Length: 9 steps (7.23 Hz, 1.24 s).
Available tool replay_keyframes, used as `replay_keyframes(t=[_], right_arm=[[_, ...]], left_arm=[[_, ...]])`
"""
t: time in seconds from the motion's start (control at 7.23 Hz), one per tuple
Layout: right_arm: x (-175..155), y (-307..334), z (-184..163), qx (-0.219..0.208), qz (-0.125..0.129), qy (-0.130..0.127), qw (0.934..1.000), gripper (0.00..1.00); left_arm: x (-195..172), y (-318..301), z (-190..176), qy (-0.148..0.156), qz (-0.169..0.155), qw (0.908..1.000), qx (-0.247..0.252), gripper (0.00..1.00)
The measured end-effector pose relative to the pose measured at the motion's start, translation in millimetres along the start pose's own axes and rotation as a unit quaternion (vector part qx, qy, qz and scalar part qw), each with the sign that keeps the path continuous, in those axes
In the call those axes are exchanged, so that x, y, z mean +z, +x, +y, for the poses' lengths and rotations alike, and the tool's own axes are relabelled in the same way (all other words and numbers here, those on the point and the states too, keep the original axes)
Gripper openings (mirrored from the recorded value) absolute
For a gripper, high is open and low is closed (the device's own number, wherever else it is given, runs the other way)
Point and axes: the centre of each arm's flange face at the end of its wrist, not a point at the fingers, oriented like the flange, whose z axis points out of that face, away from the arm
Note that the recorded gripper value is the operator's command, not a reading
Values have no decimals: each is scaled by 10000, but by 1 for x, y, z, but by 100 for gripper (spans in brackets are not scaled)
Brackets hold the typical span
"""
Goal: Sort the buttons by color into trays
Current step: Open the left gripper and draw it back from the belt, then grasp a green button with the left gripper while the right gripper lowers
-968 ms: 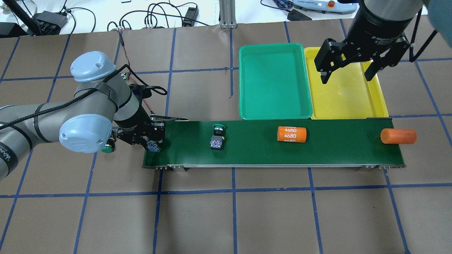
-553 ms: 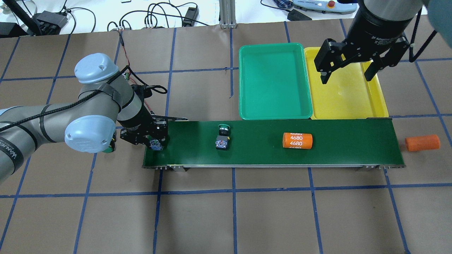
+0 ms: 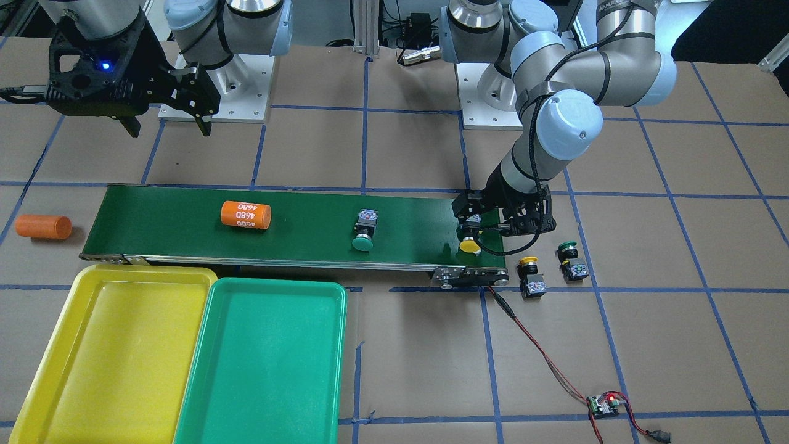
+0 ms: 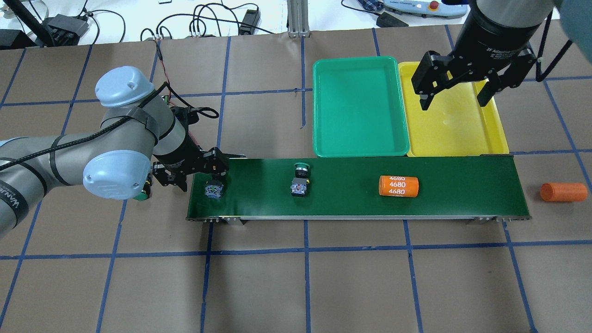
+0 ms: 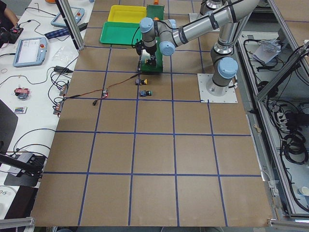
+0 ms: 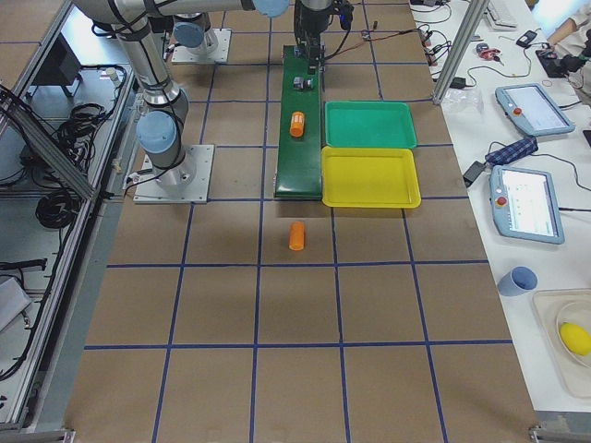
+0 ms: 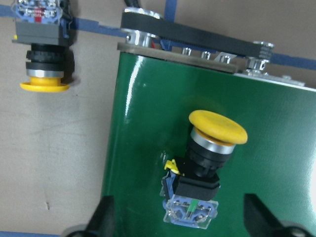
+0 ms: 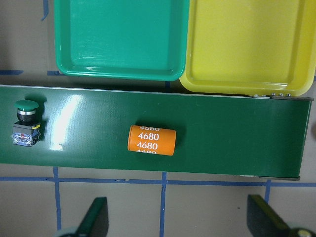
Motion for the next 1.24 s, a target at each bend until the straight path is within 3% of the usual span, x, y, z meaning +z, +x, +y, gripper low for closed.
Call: replay_keyframes(t=[0.41,0.69,0.97,1.24], right_arm=[[0,-1,0,-7,1,-5,10000,100],[0,-1,0,-8,-2,-6,10000,100],[0,-1,0,3,-3,-14,10000,100],[0,0,0,2,-13,-3,10000,100]], left_arm=[[-61,-20,-21,355,73,9993,88,100],[-87,-99,-50,396,89,9987,306,100],[-74,-167,-61,299,10,9976,628,100],[-46,-194,-66,330,-42,9968,724,100]])
